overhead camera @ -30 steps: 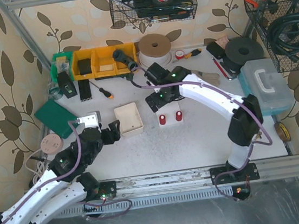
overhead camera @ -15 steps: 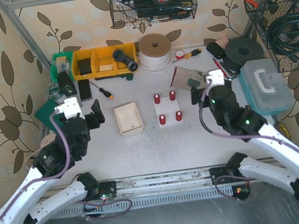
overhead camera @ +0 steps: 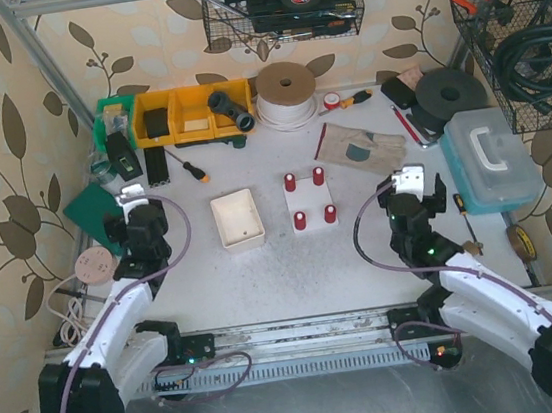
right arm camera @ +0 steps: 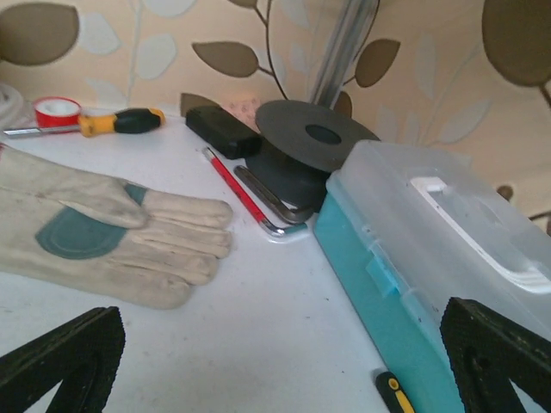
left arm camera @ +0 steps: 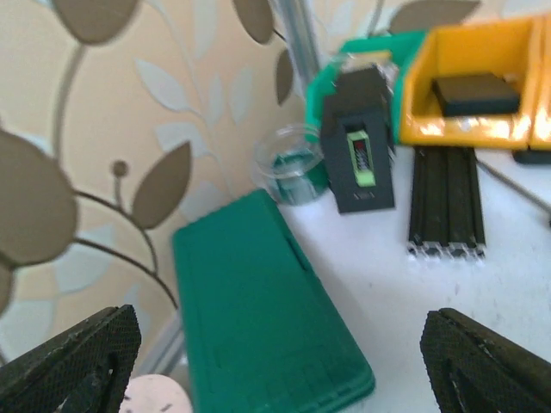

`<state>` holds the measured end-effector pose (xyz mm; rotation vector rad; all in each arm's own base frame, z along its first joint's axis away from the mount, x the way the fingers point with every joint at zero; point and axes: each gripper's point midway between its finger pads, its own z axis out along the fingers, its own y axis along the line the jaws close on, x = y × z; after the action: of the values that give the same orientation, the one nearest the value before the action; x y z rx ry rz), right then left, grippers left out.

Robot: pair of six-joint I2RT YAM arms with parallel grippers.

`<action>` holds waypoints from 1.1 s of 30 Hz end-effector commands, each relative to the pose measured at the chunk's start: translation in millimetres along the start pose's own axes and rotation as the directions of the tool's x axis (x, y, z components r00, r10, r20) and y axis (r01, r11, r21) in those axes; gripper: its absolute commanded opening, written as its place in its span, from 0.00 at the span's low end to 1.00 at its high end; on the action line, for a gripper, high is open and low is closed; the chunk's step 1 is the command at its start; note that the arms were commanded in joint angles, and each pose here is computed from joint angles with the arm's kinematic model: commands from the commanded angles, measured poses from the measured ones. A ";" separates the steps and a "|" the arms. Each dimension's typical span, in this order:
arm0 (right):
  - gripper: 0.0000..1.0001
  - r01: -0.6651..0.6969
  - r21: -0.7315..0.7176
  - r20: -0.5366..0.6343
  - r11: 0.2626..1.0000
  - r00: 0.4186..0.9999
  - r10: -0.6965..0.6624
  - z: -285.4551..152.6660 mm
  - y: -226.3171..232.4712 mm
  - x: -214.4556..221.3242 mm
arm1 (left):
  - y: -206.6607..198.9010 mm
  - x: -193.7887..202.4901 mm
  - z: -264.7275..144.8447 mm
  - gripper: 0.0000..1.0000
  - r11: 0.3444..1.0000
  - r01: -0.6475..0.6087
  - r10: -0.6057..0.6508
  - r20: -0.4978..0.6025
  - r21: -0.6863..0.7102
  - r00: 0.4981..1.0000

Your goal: Install the large spring

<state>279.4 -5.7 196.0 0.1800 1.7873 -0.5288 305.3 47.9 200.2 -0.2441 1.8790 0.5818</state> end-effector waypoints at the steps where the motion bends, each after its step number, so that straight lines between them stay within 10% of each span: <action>1: 1.00 -0.064 0.050 0.078 0.997 0.995 0.060 11.2 -7.5 4.0 | -21.6 -8.7 10.9 0.92 0.997 0.017 -0.028 0.143 0.080 0.989; 20: 1.00 0.067 -0.107 0.187 0.992 0.981 -0.046 69.5 45.3 39.3 | -70.4 45.4 45.1 0.92 0.974 -0.025 0.007 0.079 0.227 0.997; 33: 1.00 0.026 -0.186 0.004 0.982 1.000 -0.026 106.0 48.0 59.7 | -102.0 84.1 79.6 0.93 0.903 -0.001 0.035 -0.071 0.430 0.997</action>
<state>367.2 -23.9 108.3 0.0234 1.7999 -0.4280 364.8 13.9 52.1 0.0692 2.0867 0.2663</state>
